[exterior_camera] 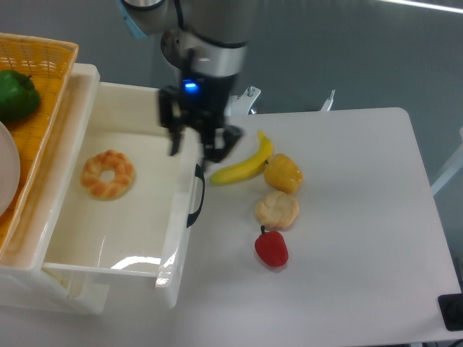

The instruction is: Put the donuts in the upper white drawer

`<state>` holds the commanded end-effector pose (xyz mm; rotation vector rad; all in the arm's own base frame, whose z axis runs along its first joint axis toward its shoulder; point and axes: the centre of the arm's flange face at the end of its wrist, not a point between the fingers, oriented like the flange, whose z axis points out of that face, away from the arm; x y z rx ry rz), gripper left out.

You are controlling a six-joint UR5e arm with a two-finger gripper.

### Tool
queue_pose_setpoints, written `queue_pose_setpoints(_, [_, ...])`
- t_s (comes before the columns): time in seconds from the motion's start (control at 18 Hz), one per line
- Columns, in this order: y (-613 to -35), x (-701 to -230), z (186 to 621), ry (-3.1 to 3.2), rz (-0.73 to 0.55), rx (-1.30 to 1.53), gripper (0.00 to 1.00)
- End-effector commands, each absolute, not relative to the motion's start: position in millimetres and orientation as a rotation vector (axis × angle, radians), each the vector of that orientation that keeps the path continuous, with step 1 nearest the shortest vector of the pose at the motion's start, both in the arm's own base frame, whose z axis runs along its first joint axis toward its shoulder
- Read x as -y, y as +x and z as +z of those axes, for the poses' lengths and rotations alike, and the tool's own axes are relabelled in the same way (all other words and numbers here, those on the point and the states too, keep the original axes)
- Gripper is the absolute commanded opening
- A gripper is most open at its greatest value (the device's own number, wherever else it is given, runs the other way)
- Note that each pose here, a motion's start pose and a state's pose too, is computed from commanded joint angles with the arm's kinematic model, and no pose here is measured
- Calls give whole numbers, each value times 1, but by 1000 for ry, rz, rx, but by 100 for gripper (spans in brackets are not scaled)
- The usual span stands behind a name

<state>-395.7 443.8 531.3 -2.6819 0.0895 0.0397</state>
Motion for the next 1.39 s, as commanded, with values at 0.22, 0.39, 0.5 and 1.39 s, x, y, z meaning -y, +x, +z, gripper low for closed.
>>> queue_pose_setpoints(0.22, [-435,-423,514,-2694,48,-7,79])
queue_pose_setpoints(0.39, [-465,-411,494,-2710,84,43,100])
queue_pose_setpoints(0.5, [-479,-403,482,-2761,115,73,100])
queue_pose_setpoints(1.39, [-564,-346,344,-3060,105,-231,100])
